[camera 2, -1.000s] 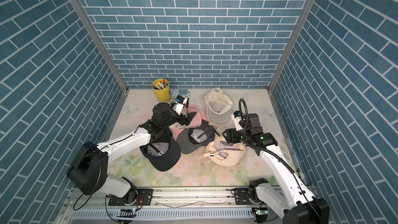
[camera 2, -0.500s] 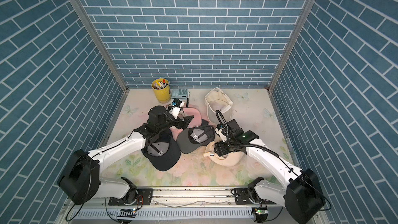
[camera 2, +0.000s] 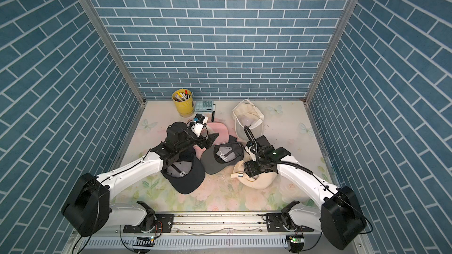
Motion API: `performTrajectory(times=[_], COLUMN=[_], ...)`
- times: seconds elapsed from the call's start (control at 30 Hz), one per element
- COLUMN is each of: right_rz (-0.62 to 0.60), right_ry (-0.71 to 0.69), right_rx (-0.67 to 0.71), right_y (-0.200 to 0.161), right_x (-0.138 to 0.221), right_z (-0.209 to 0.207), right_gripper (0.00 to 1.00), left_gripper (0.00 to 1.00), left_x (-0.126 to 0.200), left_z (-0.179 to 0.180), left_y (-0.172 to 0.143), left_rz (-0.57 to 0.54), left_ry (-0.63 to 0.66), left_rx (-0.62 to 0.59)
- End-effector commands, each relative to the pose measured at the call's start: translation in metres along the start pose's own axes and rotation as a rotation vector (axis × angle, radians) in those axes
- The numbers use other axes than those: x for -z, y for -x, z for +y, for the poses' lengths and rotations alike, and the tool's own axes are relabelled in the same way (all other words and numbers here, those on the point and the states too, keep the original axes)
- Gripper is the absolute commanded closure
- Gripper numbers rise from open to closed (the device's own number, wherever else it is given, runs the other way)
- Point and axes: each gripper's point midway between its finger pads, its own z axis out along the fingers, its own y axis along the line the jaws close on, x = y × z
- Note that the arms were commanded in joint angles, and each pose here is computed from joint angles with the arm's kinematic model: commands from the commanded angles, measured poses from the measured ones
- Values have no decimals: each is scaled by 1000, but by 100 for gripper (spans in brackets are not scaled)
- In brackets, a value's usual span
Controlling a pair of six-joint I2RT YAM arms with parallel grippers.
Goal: Open the adjustable buckle of the baseball cap
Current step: Pick up the baseball cap from the center of the board.
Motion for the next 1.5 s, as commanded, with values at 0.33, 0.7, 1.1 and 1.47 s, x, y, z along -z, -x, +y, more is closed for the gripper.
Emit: performTrajectory(times=[0.33, 0.7, 1.1, 1.47], right_rz=[111, 73, -234, -536], right_ry=[116, 138, 153, -1], right_rx=[-86, -58, 50, -23], right_y=[-34, -22, 54, 101], right_x=[-9, -1, 89, 182], right_z=[21, 30, 53, 34], right_gripper=[60, 100, 100, 100], left_gripper=[7, 6, 7, 5], left_x=[-14, -21, -10, -4], left_z=[-9, -9, -10, -4], left_y=[9, 20, 94, 180], left_rz=[-11, -23, -87, -124], left_ry=[-65, -73, -75, -44], left_rx=[-25, -43, 44, 179])
